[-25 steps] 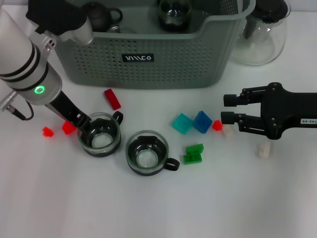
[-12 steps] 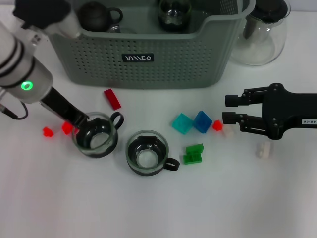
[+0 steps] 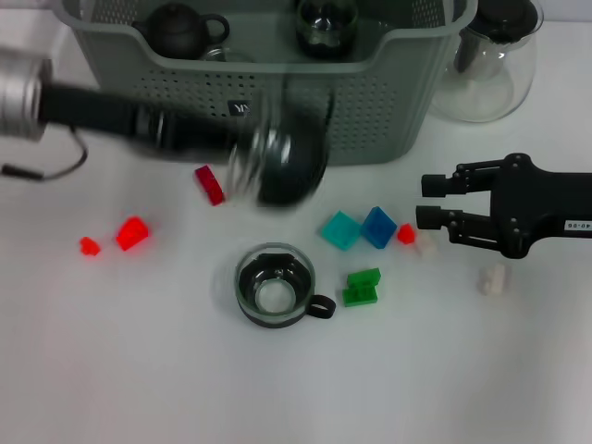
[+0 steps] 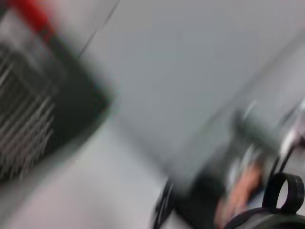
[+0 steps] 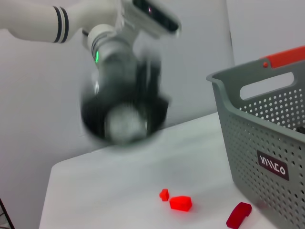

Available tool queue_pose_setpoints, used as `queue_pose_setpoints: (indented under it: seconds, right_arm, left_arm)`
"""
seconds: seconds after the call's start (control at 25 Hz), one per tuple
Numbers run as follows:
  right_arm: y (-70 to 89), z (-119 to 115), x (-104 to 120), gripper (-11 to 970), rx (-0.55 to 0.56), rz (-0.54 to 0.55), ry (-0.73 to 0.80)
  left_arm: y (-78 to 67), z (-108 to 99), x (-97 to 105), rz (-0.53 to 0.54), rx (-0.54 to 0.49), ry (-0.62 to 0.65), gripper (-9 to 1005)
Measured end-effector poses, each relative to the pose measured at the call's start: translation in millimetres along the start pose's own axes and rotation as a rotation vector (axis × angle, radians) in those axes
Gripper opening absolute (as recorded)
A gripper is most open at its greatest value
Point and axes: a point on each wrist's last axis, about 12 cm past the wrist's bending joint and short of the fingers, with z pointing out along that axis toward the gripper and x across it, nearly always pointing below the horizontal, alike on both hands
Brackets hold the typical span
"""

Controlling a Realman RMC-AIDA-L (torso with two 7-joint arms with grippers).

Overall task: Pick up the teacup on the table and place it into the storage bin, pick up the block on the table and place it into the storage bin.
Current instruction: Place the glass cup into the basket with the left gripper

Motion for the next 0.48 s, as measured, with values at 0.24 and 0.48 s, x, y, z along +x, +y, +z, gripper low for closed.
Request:
queue_pose_setpoints:
  seconds: [0.24, 0.48]
  right_arm:
    - [-0.2, 1, -1, 424, -0.004, -0.004, -0.002]
    - [-0.5, 2, -3, 425, -0.008, -0.005, -0.003]
  left_arm:
    - [-11.6, -16, -66, 0.096, -0.012, -0.48, 63]
    - [-12.9, -2, -154, 0.171, -0.521, -0.284, 73]
